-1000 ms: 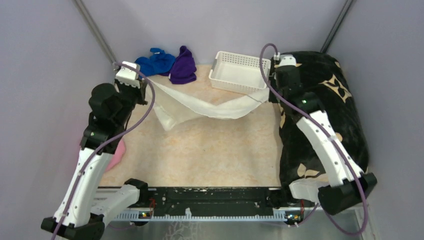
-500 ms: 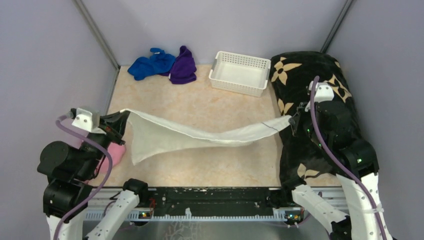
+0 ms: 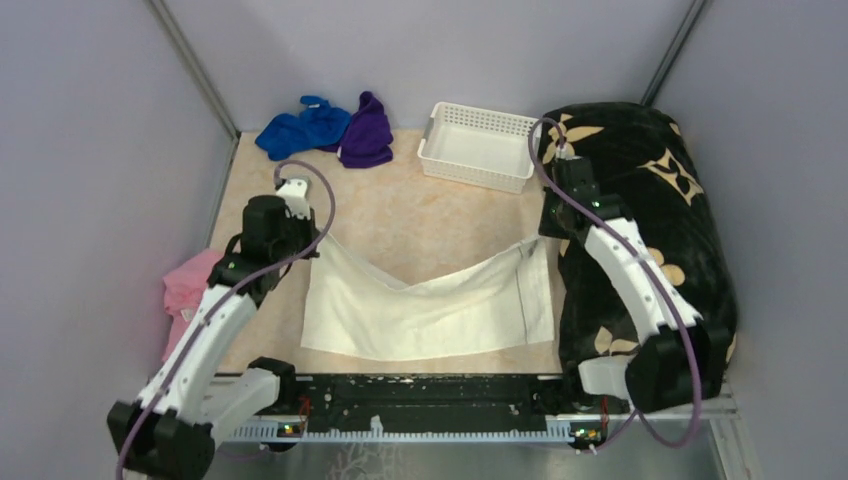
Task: Roll the towels
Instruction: Flatten out the towel at the center of the board, then fold the towel at the center of the board.
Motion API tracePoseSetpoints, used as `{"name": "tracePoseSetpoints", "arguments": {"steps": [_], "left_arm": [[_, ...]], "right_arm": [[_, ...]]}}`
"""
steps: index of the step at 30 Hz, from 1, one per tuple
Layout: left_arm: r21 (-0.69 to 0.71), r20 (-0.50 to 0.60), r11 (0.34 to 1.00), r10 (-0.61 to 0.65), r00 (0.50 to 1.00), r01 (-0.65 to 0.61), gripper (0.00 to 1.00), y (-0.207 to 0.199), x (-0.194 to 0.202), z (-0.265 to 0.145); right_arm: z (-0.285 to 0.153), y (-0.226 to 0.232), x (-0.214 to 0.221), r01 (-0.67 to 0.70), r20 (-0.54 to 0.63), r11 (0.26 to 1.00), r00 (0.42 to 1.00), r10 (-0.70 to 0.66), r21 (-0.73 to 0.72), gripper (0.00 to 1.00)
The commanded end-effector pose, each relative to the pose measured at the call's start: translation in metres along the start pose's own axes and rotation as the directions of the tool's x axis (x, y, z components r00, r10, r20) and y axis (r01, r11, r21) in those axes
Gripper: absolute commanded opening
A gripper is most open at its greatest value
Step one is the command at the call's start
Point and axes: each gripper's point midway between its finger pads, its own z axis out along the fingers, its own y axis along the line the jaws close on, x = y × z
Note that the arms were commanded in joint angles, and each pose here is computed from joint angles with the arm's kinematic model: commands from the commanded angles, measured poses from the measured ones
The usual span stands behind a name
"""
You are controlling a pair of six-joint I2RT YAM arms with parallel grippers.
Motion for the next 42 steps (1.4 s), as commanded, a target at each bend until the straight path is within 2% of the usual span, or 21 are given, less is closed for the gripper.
{"name": "tracePoseSetpoints", "arguments": {"steps": [1, 8, 13, 21, 29, 34, 38, 42], "left_arm": [[-0.012, 0.121, 0.999, -0.049, 0.991, 0.051, 0.0, 0.021, -0.034, 0.053], [0.088, 0.084, 0.994, -0.065, 0.994, 0.058, 0.0, 0.044, -0.026, 0.123], [0.139, 0.073, 0.99, -0.029, 0.997, 0.019, 0.0, 0.049, -0.024, 0.143], [0.127, 0.093, 0.991, -0.062, 0.994, 0.05, 0.0, 0.048, -0.022, 0.117], [0.048, 0.034, 0.989, -0.145, 0.989, 0.143, 0.0, 0.05, 0.011, 0.083], [-0.025, 0.037, 0.981, -0.19, 0.981, 0.191, 0.01, 0.054, 0.025, 0.057], [-0.076, 0.045, 0.963, -0.255, 0.966, 0.258, 0.03, 0.056, 0.039, 0.038], [-0.095, 0.029, 0.923, -0.371, 0.928, 0.372, 0.07, 0.052, 0.058, 0.032]], "right_arm": [[0.057, -0.003, -0.055, -0.102, 0.149, 0.995, 0.983, 0.104, -0.018, 0.0], [0.119, -0.014, -0.089, -0.127, 0.172, 0.992, 0.977, 0.128, -0.018, 0.0], [0.129, -0.017, -0.095, -0.132, 0.142, 0.99, 0.98, 0.138, -0.049, 0.0], [0.098, -0.027, -0.063, -0.133, 0.094, 0.99, 0.986, 0.138, -0.056, 0.0], [0.072, -0.04, -0.009, -0.205, 0.032, 0.978, 0.978, 0.206, -0.041, 0.0], [0.059, -0.043, 0.017, -0.23, 0.014, 0.973, 0.973, 0.231, -0.033, 0.0], [0.051, -0.043, 0.035, -0.25, 0.002, 0.967, 0.968, 0.251, -0.04, 0.0], [0.052, -0.04, 0.058, -0.271, -0.031, 0.961, 0.962, 0.27, -0.062, 0.0]]}}
